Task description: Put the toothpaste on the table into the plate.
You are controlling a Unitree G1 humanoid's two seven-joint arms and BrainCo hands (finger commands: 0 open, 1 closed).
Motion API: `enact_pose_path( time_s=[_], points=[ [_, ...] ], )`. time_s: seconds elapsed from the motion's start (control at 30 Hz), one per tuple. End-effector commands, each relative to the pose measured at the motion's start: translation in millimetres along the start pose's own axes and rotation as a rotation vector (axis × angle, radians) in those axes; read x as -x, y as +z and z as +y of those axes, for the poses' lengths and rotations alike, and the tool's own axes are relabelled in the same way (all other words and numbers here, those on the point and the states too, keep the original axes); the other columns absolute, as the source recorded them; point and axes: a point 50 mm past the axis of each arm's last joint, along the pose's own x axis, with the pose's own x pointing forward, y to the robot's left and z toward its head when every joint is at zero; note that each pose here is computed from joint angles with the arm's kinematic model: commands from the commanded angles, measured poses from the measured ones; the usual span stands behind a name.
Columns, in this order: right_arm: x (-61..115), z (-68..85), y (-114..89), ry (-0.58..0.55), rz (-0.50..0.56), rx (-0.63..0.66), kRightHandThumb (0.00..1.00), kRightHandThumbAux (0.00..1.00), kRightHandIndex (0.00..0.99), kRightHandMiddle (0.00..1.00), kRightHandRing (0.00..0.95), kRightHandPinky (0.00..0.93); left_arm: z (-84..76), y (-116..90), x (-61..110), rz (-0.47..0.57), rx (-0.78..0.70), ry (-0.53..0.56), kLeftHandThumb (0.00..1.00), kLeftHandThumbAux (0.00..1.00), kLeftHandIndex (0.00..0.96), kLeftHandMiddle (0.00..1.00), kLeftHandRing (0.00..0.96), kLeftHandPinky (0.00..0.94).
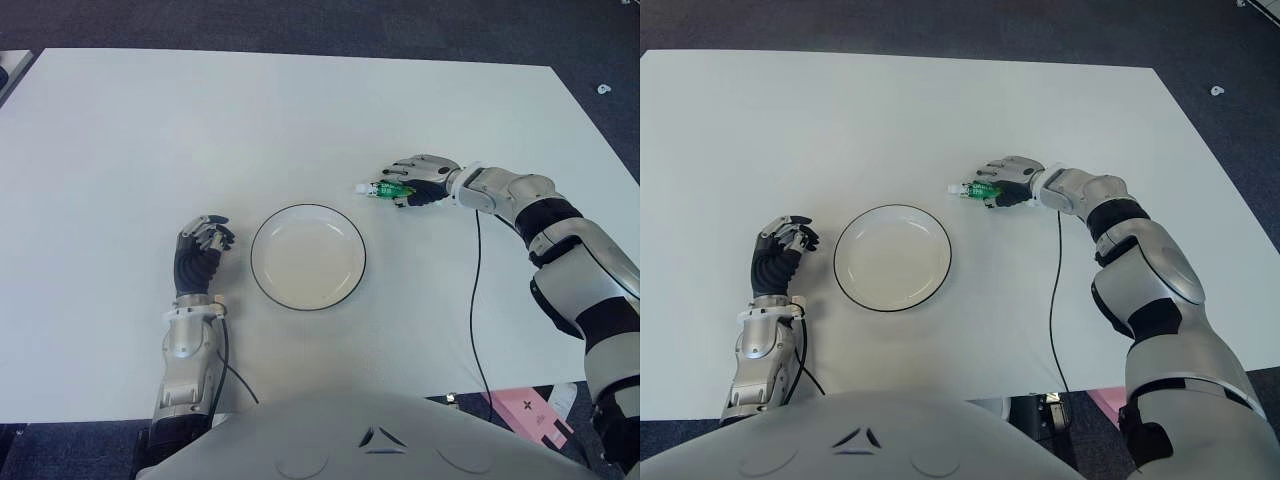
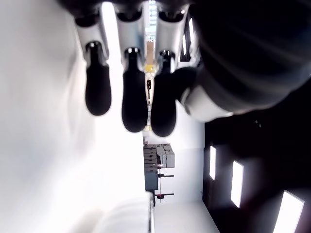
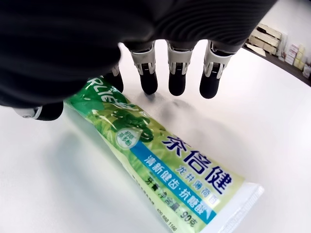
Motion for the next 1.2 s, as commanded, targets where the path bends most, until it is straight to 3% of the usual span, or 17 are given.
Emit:
enact_pose_path(
  time_s=[0.03, 0.4, 0.6, 0.83, 1.2],
  points=[
    [2.2, 59.6, 18.8, 0.168, 0.003, -0.057, 0.587, 0.088, 0.0, 0.0, 0.0, 0.0, 4.7, -19.0, 12.3, 0.112, -0.012, 0.009, 0.709, 0.715, 0.435, 0.593, 0.582, 0.576],
    [0.7, 66.5, 25.3, -0.035, 0.078, -0.173, 0.564, 0.096, 0.0, 0.0, 0.0, 0.0, 6.6, -19.6, 13.6, 0.114, -0.023, 0.022, 0.709, 0.716, 0.434, 0.594, 0.578, 0.567],
    [-4.3, 80.4, 41.2, -0.154, 0.153, -0.277, 0.554, 0.099, 0.0, 0.0, 0.0, 0.0, 8.6, -19.2, 14.6, 0.115, -0.022, 0.027, 0.71, 0.715, 0.435, 0.597, 0.581, 0.573],
    [-7.9, 105.1, 61.8, -0.173, 0.248, -0.377, 0.556, 0.106, 0.0, 0.0, 0.0, 0.0, 11.1, -18.2, 15.2, 0.108, -0.016, 0.03, 0.711, 0.714, 0.436, 0.6, 0.589, 0.582],
    [-9.2, 117.7, 75.8, -0.195, 0.315, -0.508, 0.566, 0.109, 0.0, 0.0, 0.0, 0.0, 15.2, -17.3, 15.0, 0.095, -0.022, 0.036, 0.71, 0.713, 0.437, 0.608, 0.596, 0.591]
  ],
)
